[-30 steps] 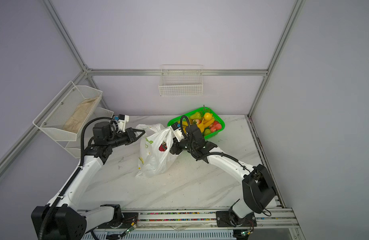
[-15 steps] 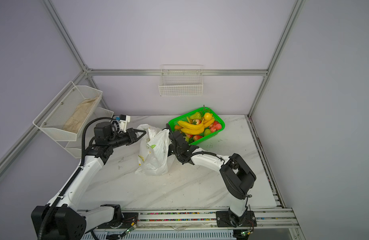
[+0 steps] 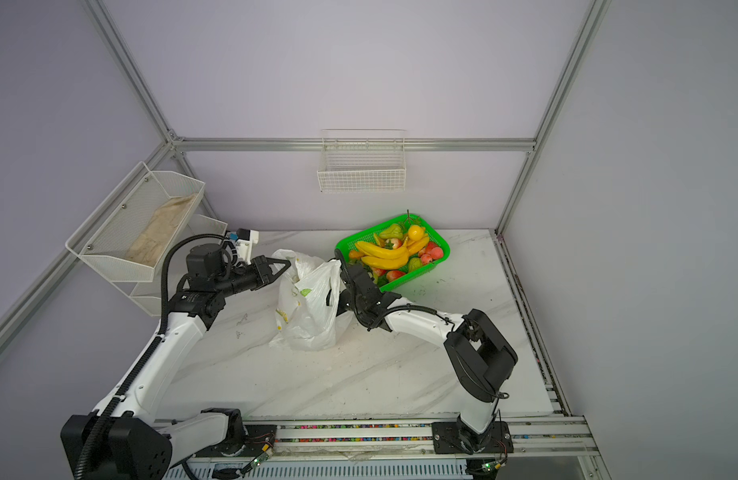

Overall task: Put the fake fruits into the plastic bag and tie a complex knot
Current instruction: 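Release the peach inside the bag and withdraw the right gripper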

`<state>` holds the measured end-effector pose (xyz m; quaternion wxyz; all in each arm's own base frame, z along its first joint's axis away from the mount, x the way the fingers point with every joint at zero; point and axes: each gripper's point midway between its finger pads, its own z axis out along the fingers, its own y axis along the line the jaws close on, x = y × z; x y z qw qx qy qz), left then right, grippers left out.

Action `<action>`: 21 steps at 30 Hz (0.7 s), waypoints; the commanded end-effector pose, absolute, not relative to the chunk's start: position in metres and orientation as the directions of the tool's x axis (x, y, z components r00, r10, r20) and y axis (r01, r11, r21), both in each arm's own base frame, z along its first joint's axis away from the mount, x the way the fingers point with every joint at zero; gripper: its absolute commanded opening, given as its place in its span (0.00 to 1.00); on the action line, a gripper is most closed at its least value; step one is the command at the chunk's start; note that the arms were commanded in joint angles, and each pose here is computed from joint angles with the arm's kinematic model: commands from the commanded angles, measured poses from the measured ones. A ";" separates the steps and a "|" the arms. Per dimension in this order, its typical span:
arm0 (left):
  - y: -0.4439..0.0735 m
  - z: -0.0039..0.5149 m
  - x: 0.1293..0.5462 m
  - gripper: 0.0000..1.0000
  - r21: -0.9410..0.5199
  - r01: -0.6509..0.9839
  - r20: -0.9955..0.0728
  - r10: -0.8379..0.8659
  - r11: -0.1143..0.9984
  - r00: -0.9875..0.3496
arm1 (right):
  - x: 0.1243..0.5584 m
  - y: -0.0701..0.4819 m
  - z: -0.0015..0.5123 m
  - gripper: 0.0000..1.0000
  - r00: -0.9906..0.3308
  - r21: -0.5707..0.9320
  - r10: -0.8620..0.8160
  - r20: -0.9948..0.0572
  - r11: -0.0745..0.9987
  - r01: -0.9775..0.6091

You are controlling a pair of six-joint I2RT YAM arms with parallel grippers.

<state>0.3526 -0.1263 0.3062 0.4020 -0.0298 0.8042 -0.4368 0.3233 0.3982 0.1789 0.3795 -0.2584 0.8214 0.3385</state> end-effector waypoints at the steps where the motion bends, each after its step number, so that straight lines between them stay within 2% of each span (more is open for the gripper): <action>1: -0.124 0.306 0.348 0.00 -0.696 0.329 -0.658 -0.384 0.638 -0.647 | 0.318 0.384 0.204 0.76 -0.542 0.330 -0.154 -0.826 0.647 -0.688; 7: -0.122 0.308 0.348 0.00 -0.682 0.331 -0.672 -0.380 0.652 -0.636 | 0.296 0.375 0.231 0.77 -0.487 0.307 -0.176 -0.856 0.584 -0.751; 15: -0.111 0.304 0.351 0.00 -0.666 0.290 -0.673 -0.387 0.687 -0.630 | 0.246 0.361 0.286 0.74 -0.390 0.316 -0.143 -0.910 0.373 -0.872; 21: -0.104 0.298 0.355 0.00 -0.664 0.261 -0.666 -0.396 0.700 -0.633 | 0.239 0.345 0.297 0.71 -0.383 0.320 -0.115 -0.916 0.366 -0.874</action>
